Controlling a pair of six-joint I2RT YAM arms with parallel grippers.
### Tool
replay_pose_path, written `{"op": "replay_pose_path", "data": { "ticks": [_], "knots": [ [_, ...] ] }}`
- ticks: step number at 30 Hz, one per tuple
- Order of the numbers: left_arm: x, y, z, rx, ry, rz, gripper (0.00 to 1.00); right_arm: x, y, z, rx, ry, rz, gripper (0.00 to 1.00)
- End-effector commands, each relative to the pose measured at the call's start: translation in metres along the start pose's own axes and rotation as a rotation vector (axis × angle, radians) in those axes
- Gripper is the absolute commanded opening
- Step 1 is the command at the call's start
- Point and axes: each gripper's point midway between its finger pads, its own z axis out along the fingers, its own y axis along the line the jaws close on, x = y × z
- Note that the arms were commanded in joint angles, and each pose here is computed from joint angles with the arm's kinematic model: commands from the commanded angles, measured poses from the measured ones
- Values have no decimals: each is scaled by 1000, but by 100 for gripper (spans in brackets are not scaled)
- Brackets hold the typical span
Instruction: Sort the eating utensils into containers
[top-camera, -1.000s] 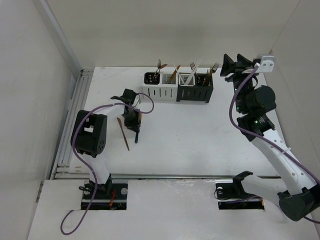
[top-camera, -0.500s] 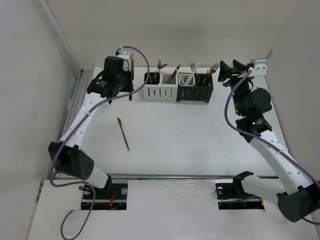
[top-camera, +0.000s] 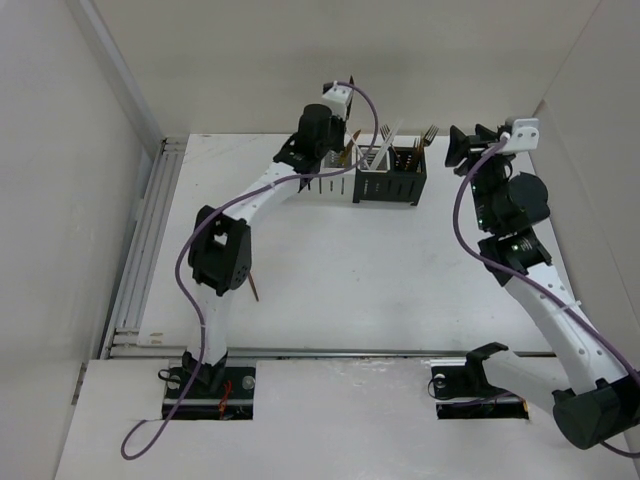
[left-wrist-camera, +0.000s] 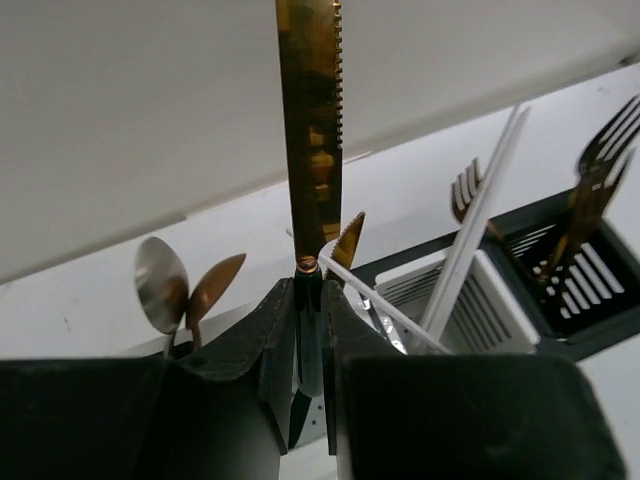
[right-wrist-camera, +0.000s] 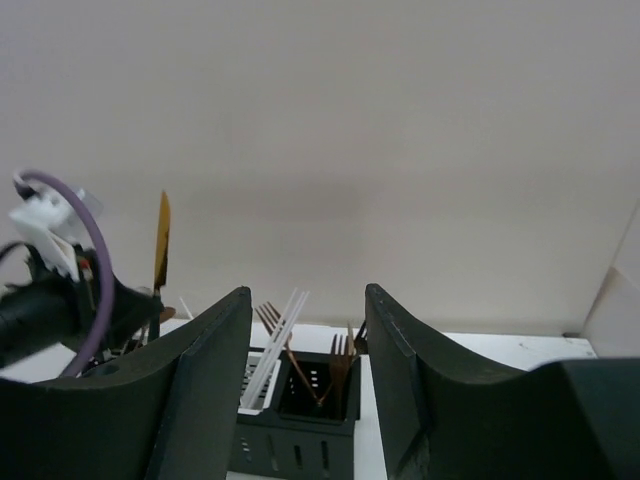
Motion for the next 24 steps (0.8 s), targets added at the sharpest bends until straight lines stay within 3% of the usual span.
{"op": "replay_pose_path", "data": {
  "ticks": [1, 11, 15, 20, 23, 24],
  "knots": [
    [-69, 6, 0, -29, -253, -4, 0, -35, -17, -2, 71, -43, -30, 54],
    [-17, 12, 28, -54, -250, 21, 0, -72, -42, 0, 162, -98, -135, 54],
    [36, 18, 28, -72, -148, 32, 0, -82, -54, -2, 208, -108, -203, 54],
    [57, 8, 11, -29, -95, 30, 2, -97, -64, -6, 235, -130, -251, 55],
    [62, 3, 8, -21, -84, 41, 27, -101, -64, -6, 236, -138, -249, 63],
    [56, 3, 6, -20, -95, 40, 48, -101, -65, -6, 237, -137, -259, 66]
  ]
}}
